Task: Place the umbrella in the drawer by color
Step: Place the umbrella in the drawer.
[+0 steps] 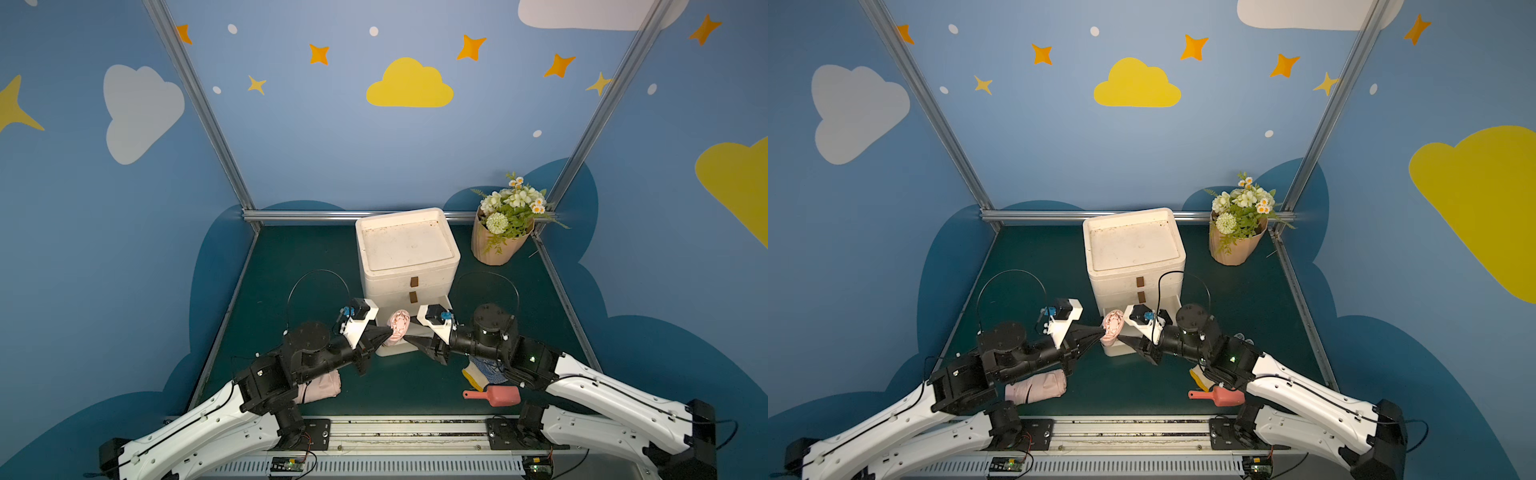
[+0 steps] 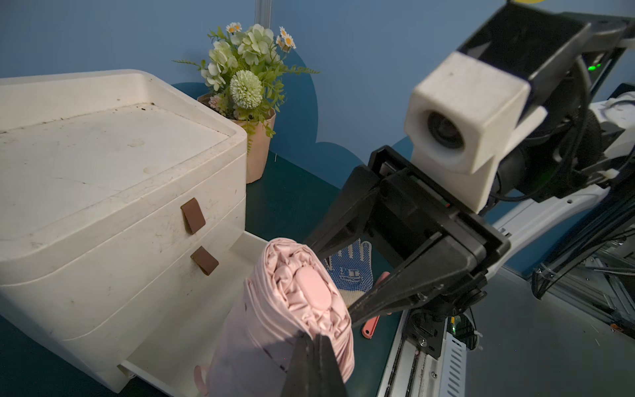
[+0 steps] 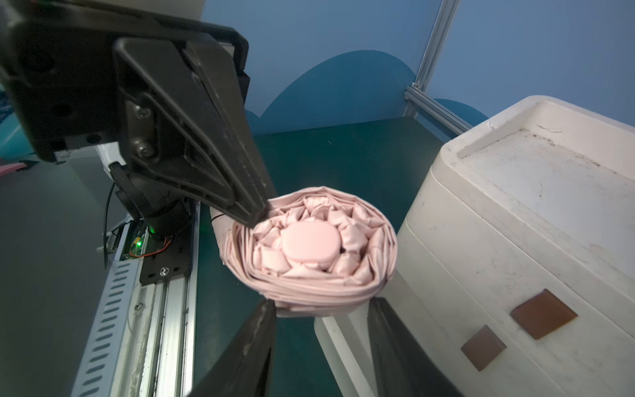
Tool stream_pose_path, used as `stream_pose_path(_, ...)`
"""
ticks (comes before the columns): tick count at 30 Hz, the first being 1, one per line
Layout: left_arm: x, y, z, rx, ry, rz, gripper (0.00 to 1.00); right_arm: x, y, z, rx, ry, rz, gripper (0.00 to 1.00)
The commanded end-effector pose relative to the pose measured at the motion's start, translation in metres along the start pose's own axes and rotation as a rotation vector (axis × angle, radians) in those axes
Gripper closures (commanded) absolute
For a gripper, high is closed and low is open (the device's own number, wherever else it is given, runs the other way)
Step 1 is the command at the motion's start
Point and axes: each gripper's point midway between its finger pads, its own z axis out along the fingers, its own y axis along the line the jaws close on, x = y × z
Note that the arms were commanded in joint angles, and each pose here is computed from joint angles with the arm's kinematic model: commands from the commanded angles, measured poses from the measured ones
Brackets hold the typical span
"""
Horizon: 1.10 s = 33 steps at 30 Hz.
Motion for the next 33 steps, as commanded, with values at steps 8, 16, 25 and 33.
stream_pose_path(8,-0.021,-0.020,-0.008,0.028,-0.054,0.131,0.97,0.006,0.007,-0.010,-0.032,0.017,-0.213,0.46)
stream_pose_path(16,-0.026,-0.028,-0.010,0.054,-0.086,0.148,0.97,0.006,0.020,0.000,-0.120,0.010,-0.176,0.86)
stream_pose_path(25,-0.028,-0.021,-0.006,0.010,-0.099,0.130,0.97,-0.011,0.017,-0.010,-0.081,-0.073,-0.149,1.00)
stream_pose_path(33,-0.028,0.005,0.000,-0.149,-0.063,0.115,0.50,-0.020,-0.016,-0.024,0.125,-0.106,0.019,1.00)
